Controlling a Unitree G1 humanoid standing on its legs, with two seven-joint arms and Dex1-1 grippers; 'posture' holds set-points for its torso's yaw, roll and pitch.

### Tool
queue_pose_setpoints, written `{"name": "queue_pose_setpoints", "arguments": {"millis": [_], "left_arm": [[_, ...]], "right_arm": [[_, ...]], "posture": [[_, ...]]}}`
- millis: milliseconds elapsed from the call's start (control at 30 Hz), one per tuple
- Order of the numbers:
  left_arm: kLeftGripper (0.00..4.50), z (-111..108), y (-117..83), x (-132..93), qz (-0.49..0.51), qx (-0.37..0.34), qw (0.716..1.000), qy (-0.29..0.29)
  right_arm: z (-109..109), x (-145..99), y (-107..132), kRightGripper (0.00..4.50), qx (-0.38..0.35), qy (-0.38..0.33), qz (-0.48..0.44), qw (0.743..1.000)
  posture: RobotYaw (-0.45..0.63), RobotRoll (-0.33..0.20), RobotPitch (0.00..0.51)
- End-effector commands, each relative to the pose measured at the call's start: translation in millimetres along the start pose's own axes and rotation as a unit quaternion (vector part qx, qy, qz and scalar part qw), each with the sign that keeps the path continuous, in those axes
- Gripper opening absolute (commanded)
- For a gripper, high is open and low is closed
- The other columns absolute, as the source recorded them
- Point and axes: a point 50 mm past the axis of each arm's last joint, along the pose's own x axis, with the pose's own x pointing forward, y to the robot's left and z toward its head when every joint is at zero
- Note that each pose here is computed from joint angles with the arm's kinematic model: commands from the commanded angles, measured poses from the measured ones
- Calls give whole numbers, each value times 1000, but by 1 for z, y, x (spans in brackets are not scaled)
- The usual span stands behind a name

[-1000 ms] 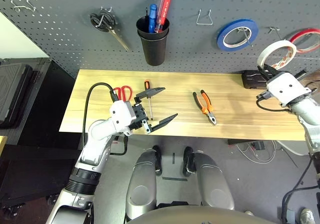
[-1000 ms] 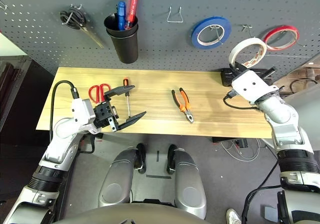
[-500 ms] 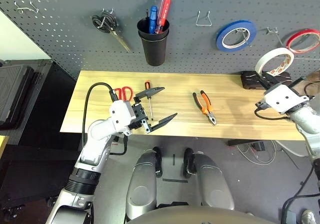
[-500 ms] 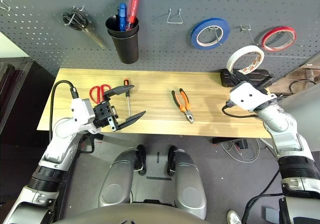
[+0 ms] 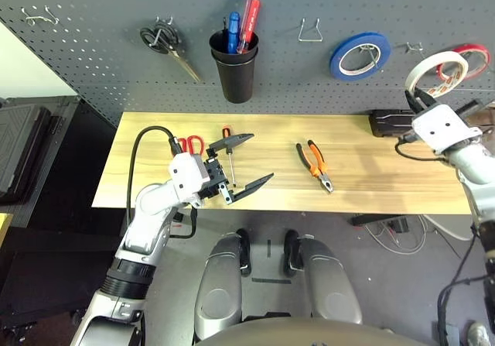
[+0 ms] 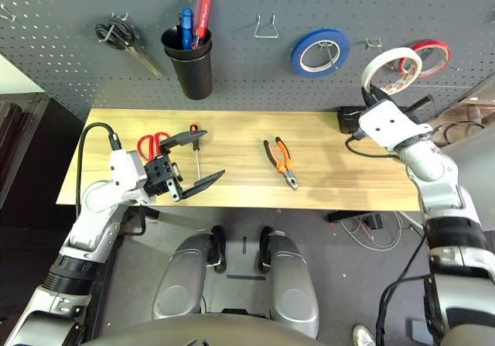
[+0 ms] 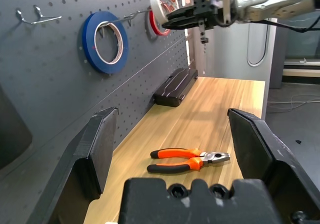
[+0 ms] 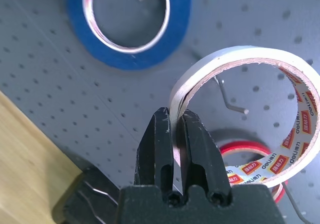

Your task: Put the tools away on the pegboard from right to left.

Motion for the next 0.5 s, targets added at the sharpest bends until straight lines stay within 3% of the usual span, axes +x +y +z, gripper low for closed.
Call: {"name": "queue_pose_setpoints", "arguments": {"millis": [33,467,500], "left_arm": [[4500,-3,-1,-1,-4,-9,1000,7],[4500,-1,-1,0,-5,-10,1000,7],[4500,-1,-1,0,-5,-10,1000,7]], "right_arm": [[-9,4,8,38,2,23,12,1000],[-11,26,16,38,32,47,24,998],[-12,27,17,694,37,50,26,998]], "posture": [[60,0,218],[67,0,222],[67,0,222]]}}
